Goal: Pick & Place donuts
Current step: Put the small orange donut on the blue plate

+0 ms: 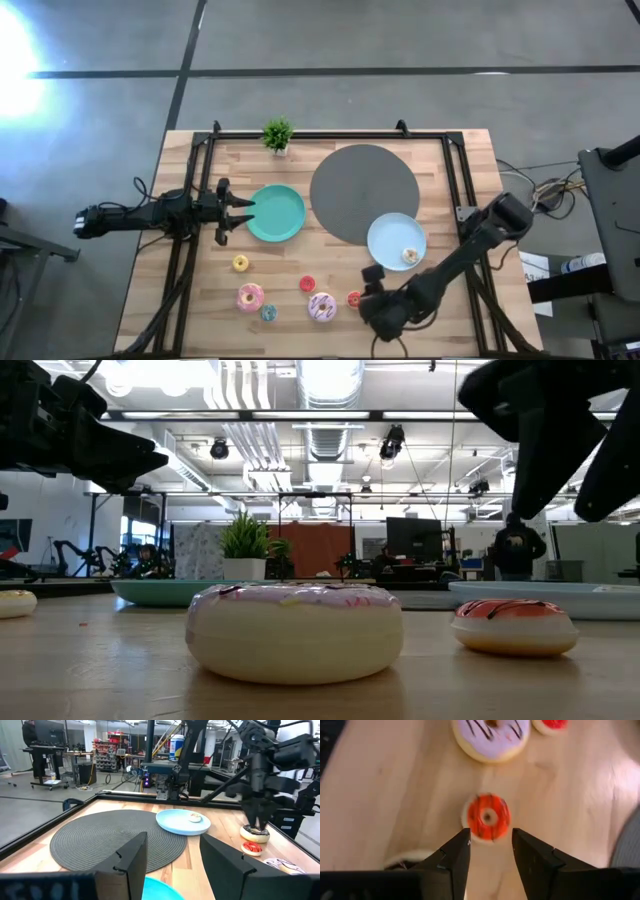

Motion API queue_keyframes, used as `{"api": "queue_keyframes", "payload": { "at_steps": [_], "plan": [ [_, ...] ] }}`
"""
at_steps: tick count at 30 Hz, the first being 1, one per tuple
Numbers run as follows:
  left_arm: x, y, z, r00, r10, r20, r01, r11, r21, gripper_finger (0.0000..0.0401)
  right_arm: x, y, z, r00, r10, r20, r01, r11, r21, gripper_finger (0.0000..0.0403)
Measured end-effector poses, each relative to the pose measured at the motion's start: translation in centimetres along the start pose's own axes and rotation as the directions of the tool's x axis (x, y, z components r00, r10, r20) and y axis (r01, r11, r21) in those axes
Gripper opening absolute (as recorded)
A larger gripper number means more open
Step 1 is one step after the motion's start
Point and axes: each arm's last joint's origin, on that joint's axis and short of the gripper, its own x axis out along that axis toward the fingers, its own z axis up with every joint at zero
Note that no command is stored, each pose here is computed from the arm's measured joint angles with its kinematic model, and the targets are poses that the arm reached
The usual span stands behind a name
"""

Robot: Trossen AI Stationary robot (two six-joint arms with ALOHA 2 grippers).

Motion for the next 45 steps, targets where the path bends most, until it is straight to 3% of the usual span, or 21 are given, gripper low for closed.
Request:
{"api": "queue_keyframes", "payload": {
  "at_steps": [6, 12, 17, 21, 25, 35, 45],
  "plan": [
    [0.0, 0.0, 0.0, 1.000, 0.000, -0.001, 0.000, 1.000, 0.000, 0.0156, 0.7, 0.9, 0.8, 0.997, 0.082, 0.005, -0.082, 0.996, -0.041, 0.0161],
    [0.0, 0.0, 0.0, 1.000, 0.000, 0.000, 0.000, 1.000, 0.000, 0.0156, 2.3, 1.2, 1.0, 0.996, 0.087, -0.030, -0.088, 0.995, -0.040, 0.0210],
    [0.0, 0.0, 0.0, 1.000, 0.001, -0.003, -0.001, 1.000, 0.000, 0.0156, 4.0, 0.9, 1.2, 0.994, 0.086, -0.073, -0.086, 0.996, 0.003, 0.0220],
    [0.0, 0.0, 0.0, 1.000, 0.000, -0.004, 0.000, 1.000, 0.000, 0.0156, 4.0, 0.1, 1.2, 0.993, 0.062, -0.101, -0.056, 0.996, 0.065, 0.0212],
    [0.0, 0.0, 0.0, 1.000, 0.000, -0.004, 0.000, 1.000, 0.000, 0.0156, 4.0, -0.4, 0.8, 0.988, 0.044, -0.147, -0.034, 0.997, 0.072, 0.0202],
    [0.0, 0.0, 0.0, 1.000, 0.001, -0.005, -0.001, 1.000, 0.000, 0.0156, 4.5, -0.5, 0.7, 0.990, 0.056, -0.129, -0.046, 0.996, 0.079, 0.0182],
    [0.0, 0.0, 0.0, 1.000, 0.001, -0.005, -0.001, 1.000, 0.000, 0.0156, 5.4, -2.6, 0.2, 0.987, 0.031, -0.158, -0.015, 0.995, 0.097, 0.0090]
  ]
}}
